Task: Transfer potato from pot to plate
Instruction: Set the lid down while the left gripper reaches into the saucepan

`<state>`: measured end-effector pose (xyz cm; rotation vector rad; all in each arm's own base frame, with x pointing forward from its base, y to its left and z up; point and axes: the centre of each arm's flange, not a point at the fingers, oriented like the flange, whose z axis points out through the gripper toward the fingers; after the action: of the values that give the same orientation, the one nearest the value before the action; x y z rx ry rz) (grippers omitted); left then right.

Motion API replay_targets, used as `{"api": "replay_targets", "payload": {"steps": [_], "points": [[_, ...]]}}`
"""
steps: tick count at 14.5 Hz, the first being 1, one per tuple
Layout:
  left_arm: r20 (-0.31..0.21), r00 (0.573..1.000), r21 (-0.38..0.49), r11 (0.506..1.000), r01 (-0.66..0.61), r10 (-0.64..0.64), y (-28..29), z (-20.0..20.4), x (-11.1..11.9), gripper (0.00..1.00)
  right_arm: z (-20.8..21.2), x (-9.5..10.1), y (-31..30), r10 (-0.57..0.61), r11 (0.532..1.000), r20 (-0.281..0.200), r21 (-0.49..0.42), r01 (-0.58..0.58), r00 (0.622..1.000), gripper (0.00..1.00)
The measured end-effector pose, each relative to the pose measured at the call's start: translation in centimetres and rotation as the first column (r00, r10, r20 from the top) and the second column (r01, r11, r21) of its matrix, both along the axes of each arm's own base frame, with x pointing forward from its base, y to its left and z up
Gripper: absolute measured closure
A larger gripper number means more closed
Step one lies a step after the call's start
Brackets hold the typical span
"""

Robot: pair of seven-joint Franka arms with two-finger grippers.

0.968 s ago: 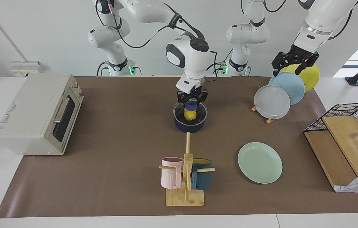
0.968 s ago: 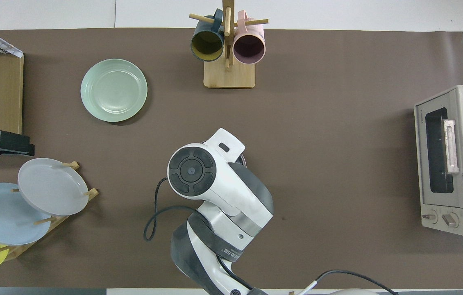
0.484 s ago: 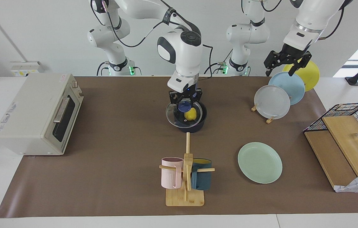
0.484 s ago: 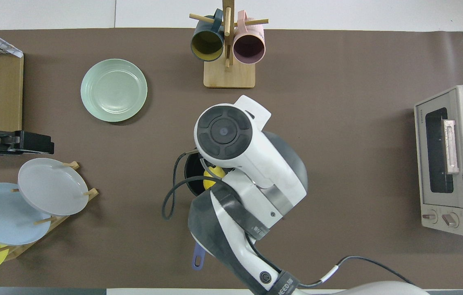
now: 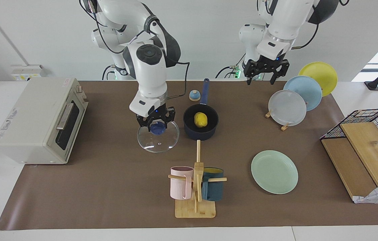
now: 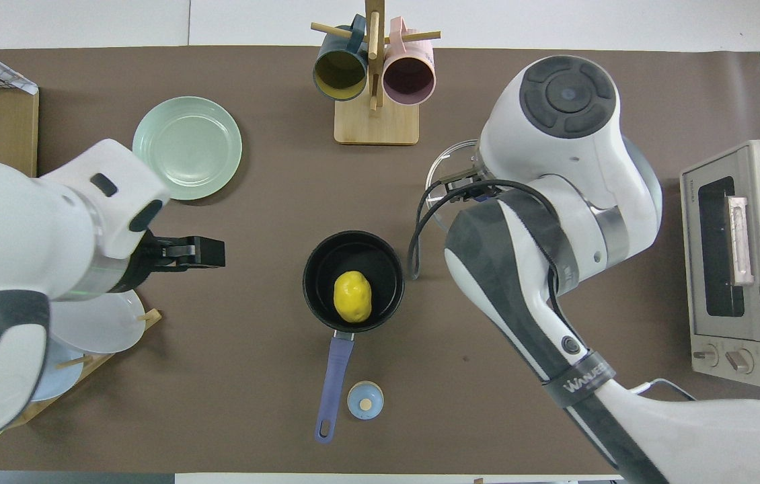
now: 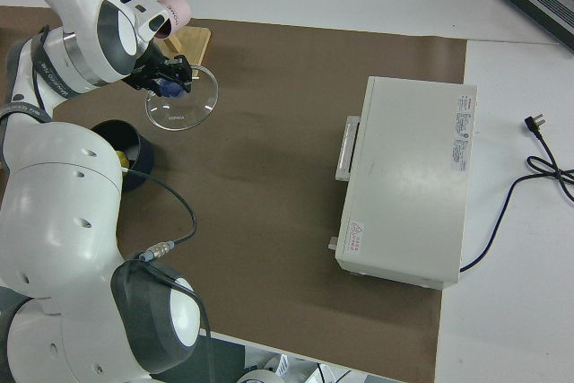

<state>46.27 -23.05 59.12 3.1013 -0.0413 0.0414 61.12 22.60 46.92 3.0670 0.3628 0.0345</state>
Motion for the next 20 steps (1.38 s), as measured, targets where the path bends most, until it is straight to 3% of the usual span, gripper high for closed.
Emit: {"api": "replay_targets", "payload": {"steps": [3,5,9,13,20], "points": [[-0.005,0.999,-0.006,0.999,-0.034,0.034,-5.3,-4.9,-1.1,0.00,-1.4,1.9,-7.1,0.035,0.999,-0.024,0.001,-0.035,0.999,0.34],[-0.004,0.997,-0.020,0.997,-0.080,0.080,-8.8,-9.1,-0.9,0.00,-3.2,2.5,-11.5,0.067,0.998,-0.002,0.006,-0.067,0.998,0.34],[-0.025,0.992,-0.013,0.992,-0.124,0.124,-14.7,-18.7,-0.4,0.00,-8.5,1.1,-16.5,0.096,0.995,0.018,0.009,-0.097,0.995,0.34],[-0.044,0.989,0.003,0.990,-0.142,0.142,-15.3,-21.3,-0.2,0.00,-11.9,-0.8,-17.6,0.087,0.996,-0.027,0.010,-0.087,0.996,0.34],[-0.063,0.982,0.025,0.984,-0.175,0.177,-17.6,-24.6,-1.6,0.00,-14.3,-3.1,-18.8,0.084,0.996,-0.019,0.013,-0.084,0.996,0.34]]}}
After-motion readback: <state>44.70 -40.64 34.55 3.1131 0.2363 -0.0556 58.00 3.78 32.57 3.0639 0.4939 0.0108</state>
